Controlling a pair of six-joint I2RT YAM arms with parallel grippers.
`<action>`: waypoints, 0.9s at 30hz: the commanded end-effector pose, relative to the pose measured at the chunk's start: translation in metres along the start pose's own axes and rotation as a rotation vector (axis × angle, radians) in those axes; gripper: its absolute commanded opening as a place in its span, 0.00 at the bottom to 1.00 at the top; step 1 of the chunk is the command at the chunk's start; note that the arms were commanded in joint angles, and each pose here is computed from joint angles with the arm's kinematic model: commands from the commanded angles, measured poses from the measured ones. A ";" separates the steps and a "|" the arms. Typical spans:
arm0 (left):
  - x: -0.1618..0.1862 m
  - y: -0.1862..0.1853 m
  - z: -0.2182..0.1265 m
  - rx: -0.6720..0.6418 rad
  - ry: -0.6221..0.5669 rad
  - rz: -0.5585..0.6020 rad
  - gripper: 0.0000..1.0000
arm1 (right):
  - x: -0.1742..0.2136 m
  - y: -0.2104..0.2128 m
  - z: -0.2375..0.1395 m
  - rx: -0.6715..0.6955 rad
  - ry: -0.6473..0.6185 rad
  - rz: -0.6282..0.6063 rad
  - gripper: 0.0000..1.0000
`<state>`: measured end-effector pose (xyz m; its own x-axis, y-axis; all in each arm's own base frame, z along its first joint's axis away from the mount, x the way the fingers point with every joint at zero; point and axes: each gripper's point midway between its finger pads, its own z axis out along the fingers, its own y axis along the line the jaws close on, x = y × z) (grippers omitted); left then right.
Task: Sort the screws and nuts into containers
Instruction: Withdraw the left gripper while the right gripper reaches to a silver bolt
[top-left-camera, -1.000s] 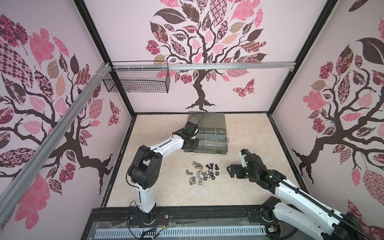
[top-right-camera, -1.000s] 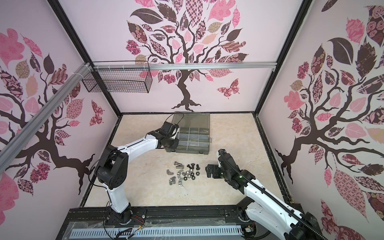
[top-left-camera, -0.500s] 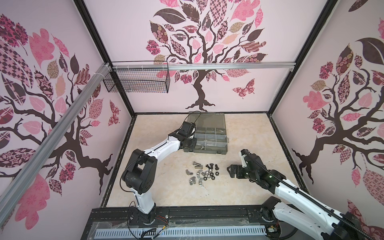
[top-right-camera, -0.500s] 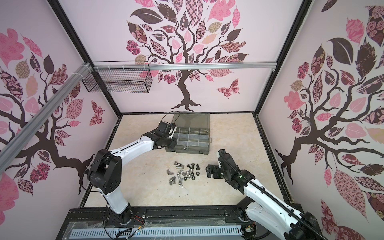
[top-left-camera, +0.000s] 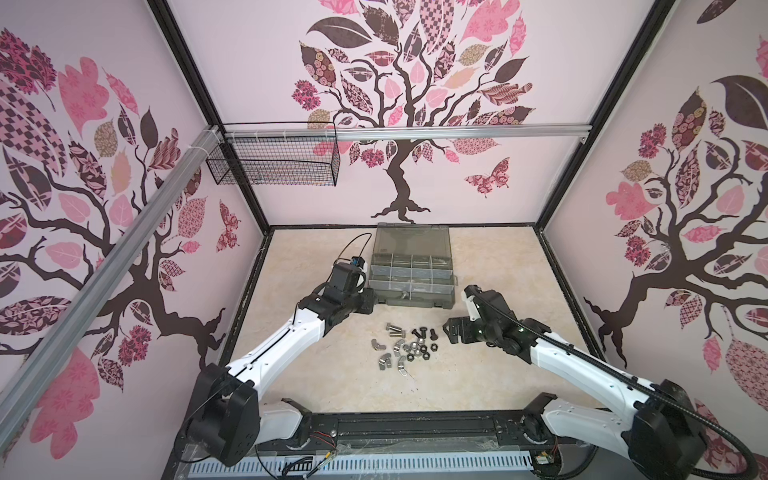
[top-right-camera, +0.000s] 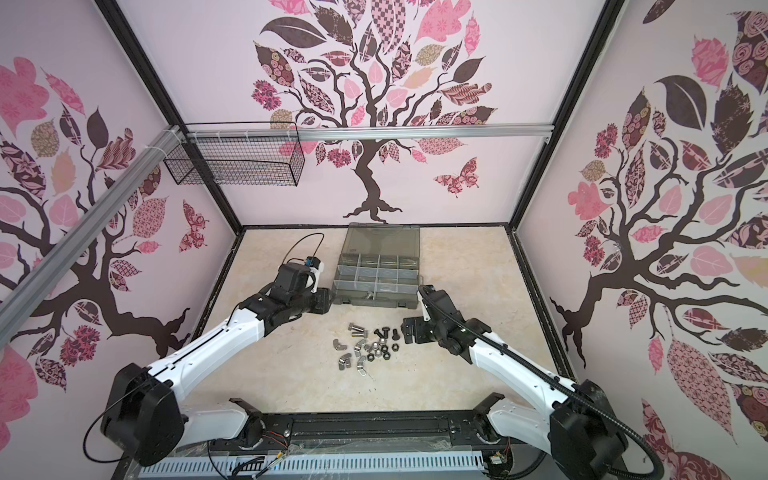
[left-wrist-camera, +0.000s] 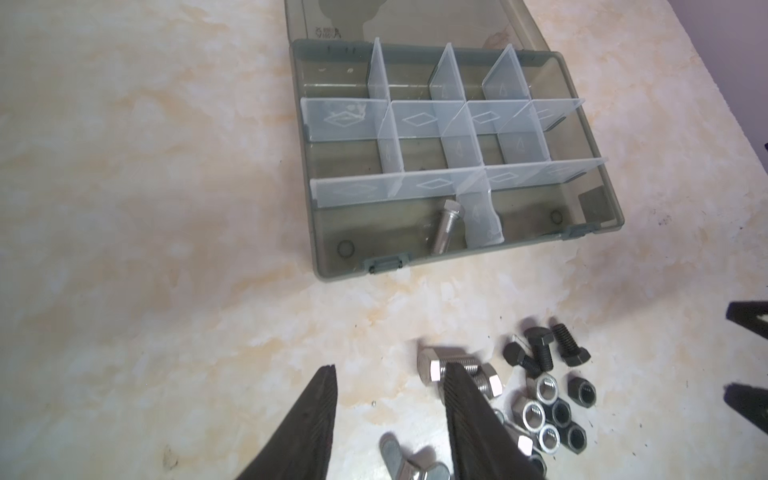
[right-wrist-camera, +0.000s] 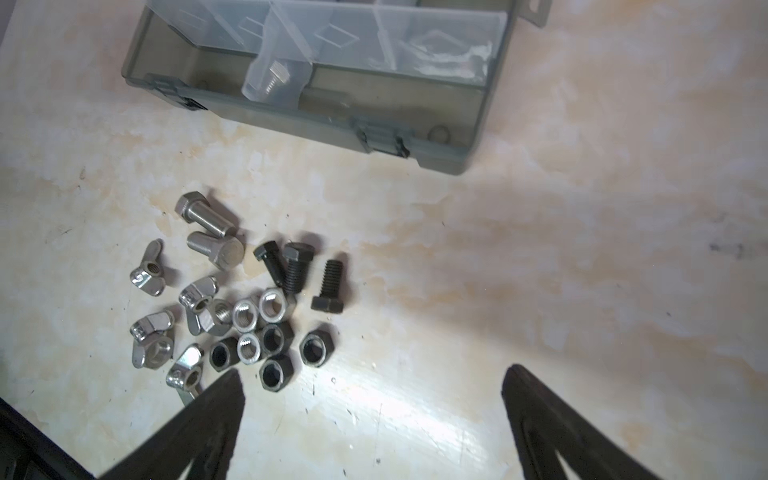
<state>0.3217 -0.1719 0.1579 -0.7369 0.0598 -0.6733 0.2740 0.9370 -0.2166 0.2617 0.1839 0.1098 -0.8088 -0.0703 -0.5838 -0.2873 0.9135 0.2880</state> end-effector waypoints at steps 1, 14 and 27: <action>0.007 0.008 -0.012 -0.017 -0.023 -0.046 0.46 | -0.025 0.031 0.010 -0.046 -0.028 -0.132 1.00; 0.032 0.017 -0.050 -0.008 -0.073 -0.134 0.46 | -0.028 0.136 0.096 -0.111 0.131 -0.519 0.97; 0.055 0.024 -0.068 -0.010 -0.084 -0.162 0.44 | -0.028 0.139 0.124 -0.087 0.183 -0.594 0.79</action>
<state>0.2535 -0.1281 0.1763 -0.6932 -0.1119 -0.7120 0.1755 0.9319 -0.3174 0.3061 0.3604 0.0833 -0.5705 -0.5958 -0.5653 -0.7388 0.6729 0.0365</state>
